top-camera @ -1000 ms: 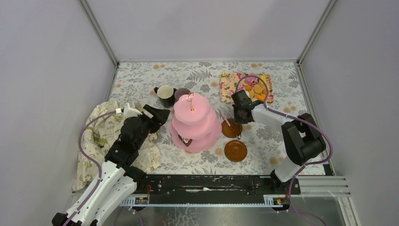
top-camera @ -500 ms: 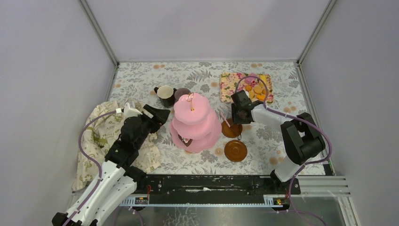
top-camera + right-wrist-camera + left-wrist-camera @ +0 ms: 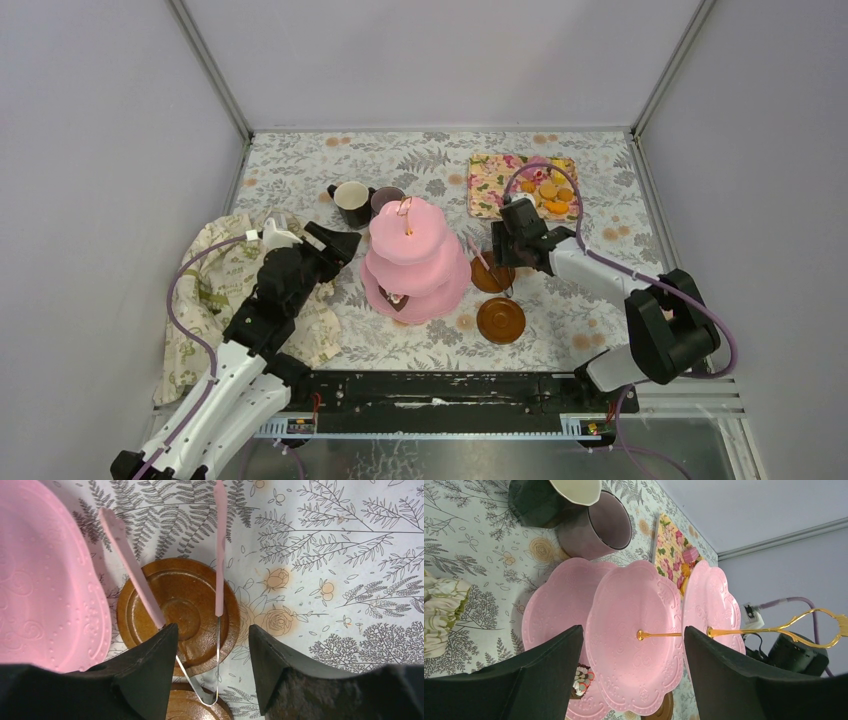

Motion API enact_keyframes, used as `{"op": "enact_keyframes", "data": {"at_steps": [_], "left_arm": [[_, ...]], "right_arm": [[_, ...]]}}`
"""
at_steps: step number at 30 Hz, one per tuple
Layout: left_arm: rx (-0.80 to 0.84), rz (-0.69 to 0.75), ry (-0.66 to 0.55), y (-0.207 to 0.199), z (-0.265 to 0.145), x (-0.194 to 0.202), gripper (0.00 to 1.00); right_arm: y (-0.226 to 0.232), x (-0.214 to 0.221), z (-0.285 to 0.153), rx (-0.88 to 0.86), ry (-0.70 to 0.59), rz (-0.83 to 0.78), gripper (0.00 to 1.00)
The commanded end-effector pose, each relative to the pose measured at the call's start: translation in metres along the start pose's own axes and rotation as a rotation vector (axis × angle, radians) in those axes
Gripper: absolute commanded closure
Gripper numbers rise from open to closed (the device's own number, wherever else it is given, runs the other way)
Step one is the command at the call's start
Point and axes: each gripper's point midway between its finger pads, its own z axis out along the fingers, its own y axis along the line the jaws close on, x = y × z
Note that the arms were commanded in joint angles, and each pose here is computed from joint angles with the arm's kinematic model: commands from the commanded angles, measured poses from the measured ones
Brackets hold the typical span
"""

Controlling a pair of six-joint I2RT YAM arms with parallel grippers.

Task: Serve the afternoon tea
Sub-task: Adjust the clamp on the coaster, then pick up the clamp from the coaster.

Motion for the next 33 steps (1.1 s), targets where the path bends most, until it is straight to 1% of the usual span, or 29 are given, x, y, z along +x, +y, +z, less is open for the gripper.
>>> {"op": "enact_keyframes", "data": {"at_steps": [1, 6, 8, 12, 14, 33], "left_arm": [[0.004, 0.012, -0.03, -0.004, 0.0, -0.007, 0.19], [0.024, 0.045, -0.045, -0.005, 0.003, -0.008, 0.19], [0.014, 0.037, -0.05, -0.001, 0.005, -0.007, 0.17], [0.02, 0.034, -0.031, 0.0, 0.009, -0.001, 0.16], [0.012, 0.034, -0.017, 0.002, 0.011, 0.002, 0.16], [0.001, 0.025, -0.026, 0.002, 0.013, 0.0, 0.16]], "right_arm": [[0.008, -0.011, -0.011, -0.032, -0.107, -0.046, 0.39], [0.011, -0.003, -0.009, -0.073, -0.137, -0.036, 0.37], [0.013, -0.001, -0.009, -0.093, -0.147, -0.03, 0.32], [0.014, 0.002, -0.006, -0.101, -0.142, -0.043, 0.29], [0.017, 0.004, -0.005, -0.115, -0.134, -0.054, 0.25], [0.026, 0.016, 0.012, -0.152, -0.082, -0.092, 0.25]]}}
